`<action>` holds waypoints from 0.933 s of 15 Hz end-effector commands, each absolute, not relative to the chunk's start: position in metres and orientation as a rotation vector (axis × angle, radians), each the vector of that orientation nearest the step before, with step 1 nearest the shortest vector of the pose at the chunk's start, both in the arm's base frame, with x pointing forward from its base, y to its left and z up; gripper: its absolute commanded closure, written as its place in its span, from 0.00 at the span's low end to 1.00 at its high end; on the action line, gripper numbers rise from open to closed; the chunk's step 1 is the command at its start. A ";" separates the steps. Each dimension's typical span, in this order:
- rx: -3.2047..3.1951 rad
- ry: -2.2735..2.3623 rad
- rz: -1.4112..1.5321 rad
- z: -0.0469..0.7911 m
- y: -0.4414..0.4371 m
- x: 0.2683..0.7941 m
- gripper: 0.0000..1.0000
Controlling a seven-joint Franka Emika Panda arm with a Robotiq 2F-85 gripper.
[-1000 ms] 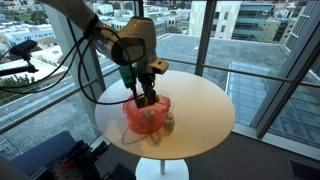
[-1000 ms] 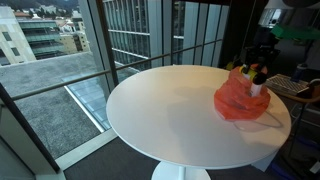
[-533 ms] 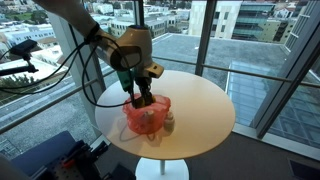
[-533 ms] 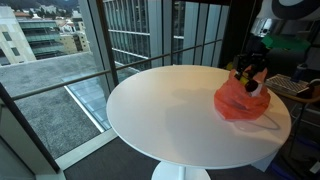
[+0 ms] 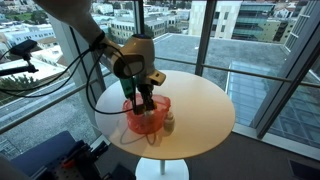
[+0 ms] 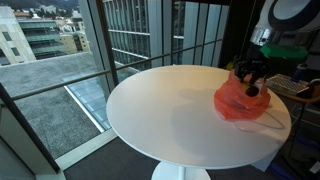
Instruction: Pick up the yellow and brown bottle from the table and put it in the plastic bag
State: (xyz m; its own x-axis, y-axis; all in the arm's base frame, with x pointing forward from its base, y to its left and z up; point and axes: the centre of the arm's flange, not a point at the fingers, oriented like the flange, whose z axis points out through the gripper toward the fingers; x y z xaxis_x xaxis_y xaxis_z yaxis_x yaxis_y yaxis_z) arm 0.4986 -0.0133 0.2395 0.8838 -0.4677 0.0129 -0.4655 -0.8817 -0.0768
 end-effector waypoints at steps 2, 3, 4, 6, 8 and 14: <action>-2.979 0.777 -0.051 0.225 -0.025 0.498 0.71; -2.980 0.776 -0.053 0.224 -0.026 0.497 0.71; -2.981 0.777 -0.050 0.222 -0.026 0.496 0.71; -2.986 0.771 -0.034 0.217 -0.027 0.495 0.71; -2.988 0.768 -0.023 0.214 -0.027 0.494 0.20; -2.991 0.758 -0.017 0.221 -0.025 0.496 0.00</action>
